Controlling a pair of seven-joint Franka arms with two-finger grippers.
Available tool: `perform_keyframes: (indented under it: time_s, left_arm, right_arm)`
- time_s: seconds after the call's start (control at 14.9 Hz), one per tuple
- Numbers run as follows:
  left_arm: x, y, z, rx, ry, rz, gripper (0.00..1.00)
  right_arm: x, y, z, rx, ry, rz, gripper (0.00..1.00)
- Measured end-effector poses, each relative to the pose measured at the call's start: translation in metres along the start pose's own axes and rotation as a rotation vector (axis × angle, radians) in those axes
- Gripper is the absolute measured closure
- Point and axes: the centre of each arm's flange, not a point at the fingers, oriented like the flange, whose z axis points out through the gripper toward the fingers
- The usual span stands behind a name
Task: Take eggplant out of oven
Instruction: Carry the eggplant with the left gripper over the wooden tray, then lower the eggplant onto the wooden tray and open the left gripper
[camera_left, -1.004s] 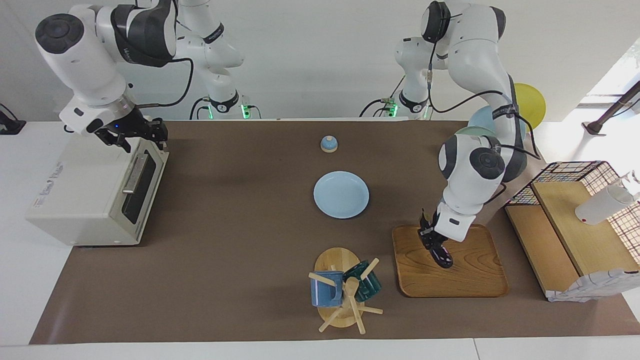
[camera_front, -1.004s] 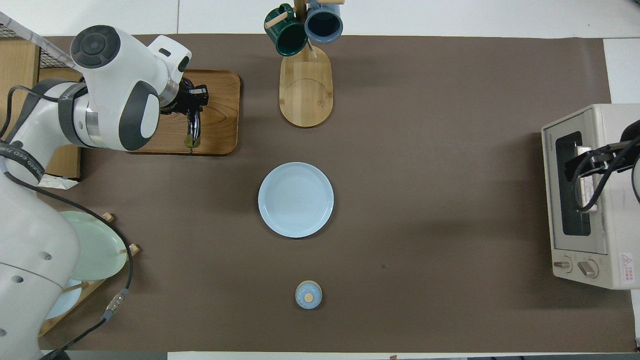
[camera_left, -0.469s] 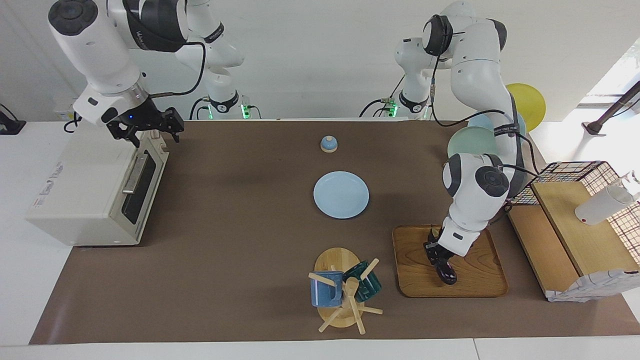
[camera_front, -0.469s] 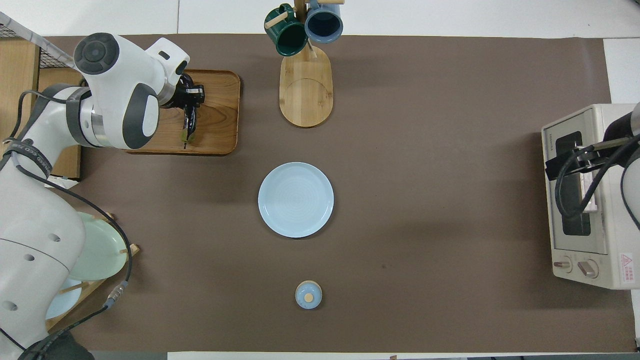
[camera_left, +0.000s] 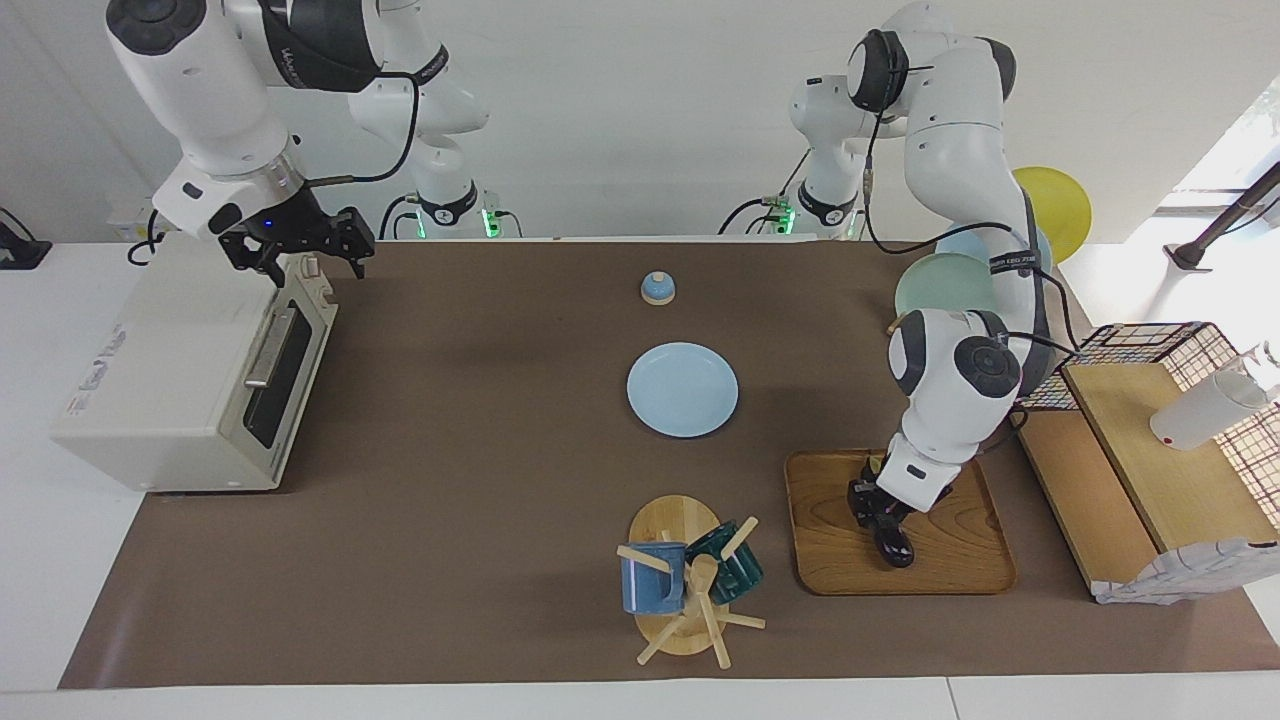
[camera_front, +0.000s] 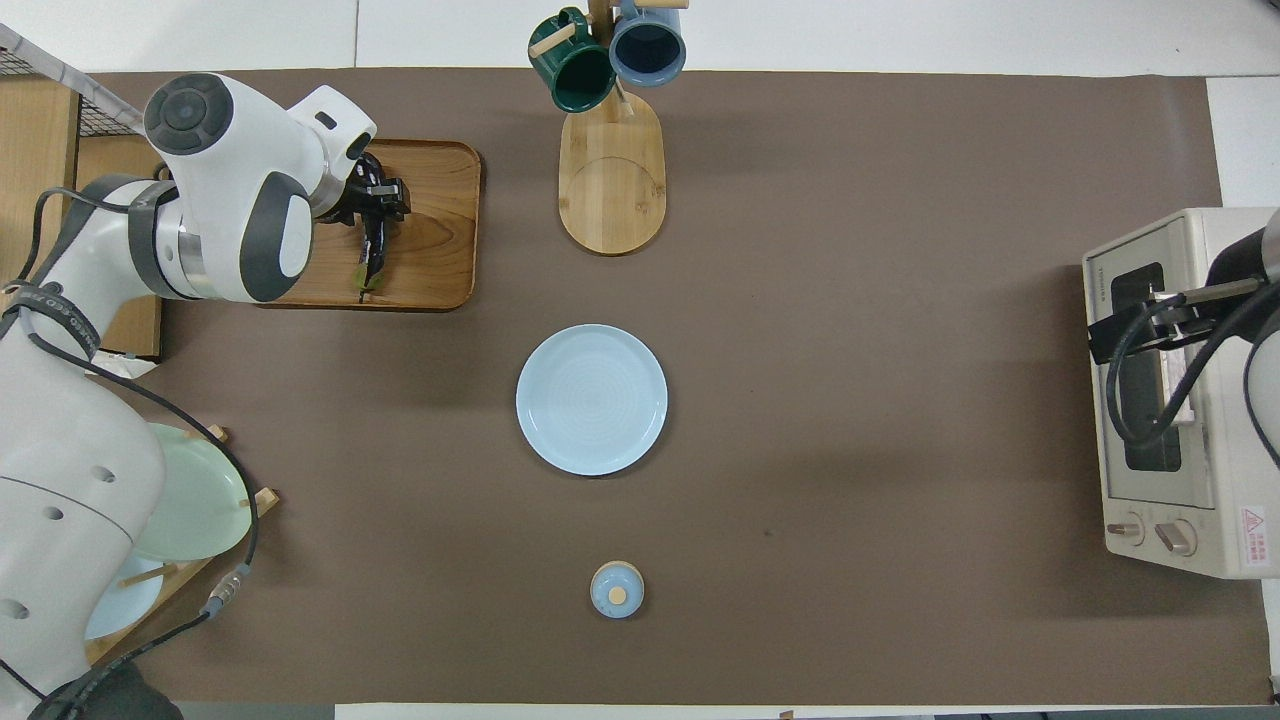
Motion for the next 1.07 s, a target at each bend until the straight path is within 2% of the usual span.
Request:
perform_keyframes:
  time_s: [0.2, 0.33, 0.47, 0.74, 0.87, 1.07]
  left_arm:
    - [0.002, -0.003, -0.02, -0.01, -0.002, -0.014, 0.0]
    - [0.002, -0.014, -0.057, -0.008, -0.005, -0.03, 0.0]
    - [-0.004, -0.024, -0.111, -0.002, -0.012, -0.038, 0.0]
    - [-0.033, -0.032, -0.221, 0.045, -0.002, -0.019, 0.0]
    - [-0.052, -0.033, -0.259, 0.056, -0.012, -0.015, 0.0]
    - [-0.074, -0.035, -0.29, 0.067, -0.044, -0.015, 0.0]
  right_arm:
    - [0.0, -0.005, -0.002, 0.039, 0.008, 0.03, 0.0]
    - [0.0, -0.003, -0.004, 0.045, 0.013, 0.034, 0.0]
    - [-0.002, 0.01, -0.004, 0.048, 0.014, 0.061, 0.0]
    - [-0.005, 0.026, -0.003, 0.054, 0.014, 0.093, 0.0]
    - [-0.004, 0.021, -0.004, 0.053, 0.016, 0.083, 0.0]
    - [-0.002, 0.016, -0.005, 0.05, 0.026, 0.074, 0.0]
